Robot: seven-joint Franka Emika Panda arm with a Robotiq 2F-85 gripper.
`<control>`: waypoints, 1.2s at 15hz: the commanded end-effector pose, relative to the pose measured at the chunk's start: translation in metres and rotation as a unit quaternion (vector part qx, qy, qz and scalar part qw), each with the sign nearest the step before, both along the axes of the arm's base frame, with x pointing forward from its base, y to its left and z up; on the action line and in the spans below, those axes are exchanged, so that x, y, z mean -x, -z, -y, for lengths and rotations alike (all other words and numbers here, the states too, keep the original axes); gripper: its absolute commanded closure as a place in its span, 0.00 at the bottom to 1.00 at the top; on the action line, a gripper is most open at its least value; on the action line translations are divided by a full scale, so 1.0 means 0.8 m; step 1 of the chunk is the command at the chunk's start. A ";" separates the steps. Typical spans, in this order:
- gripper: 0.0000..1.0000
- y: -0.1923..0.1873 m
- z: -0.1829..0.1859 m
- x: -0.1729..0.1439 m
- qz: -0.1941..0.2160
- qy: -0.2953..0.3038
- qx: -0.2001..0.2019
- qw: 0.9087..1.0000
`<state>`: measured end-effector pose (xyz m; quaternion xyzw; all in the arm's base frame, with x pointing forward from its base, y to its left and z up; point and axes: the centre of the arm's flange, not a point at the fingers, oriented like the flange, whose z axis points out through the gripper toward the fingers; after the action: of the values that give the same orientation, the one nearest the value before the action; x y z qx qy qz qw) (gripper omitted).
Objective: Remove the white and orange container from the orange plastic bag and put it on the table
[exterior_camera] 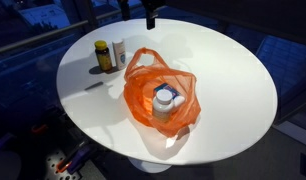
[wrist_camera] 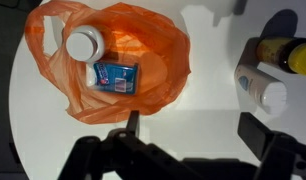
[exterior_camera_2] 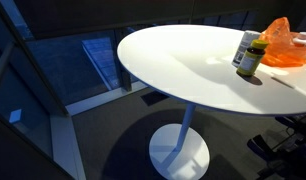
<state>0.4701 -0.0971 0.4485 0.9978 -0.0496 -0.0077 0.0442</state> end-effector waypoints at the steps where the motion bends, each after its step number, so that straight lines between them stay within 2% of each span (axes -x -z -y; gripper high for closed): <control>1: 0.00 -0.006 0.015 0.016 -0.003 0.047 0.014 0.999; 6: 0.00 -0.001 0.062 0.031 0.006 0.129 0.022 0.991; 10: 0.00 0.018 0.105 0.035 0.005 0.200 0.048 0.979; 13: 0.00 0.035 0.120 0.035 0.002 0.234 0.069 0.970; 14: 0.00 0.038 0.122 0.035 0.002 0.237 0.073 0.969; 15: 0.00 0.030 0.118 0.036 -0.004 0.220 0.058 0.974; 18: 0.00 0.037 0.118 0.035 -0.007 0.221 0.060 0.973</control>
<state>0.4423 -0.1913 0.4191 0.9575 -0.2694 -0.0216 0.1012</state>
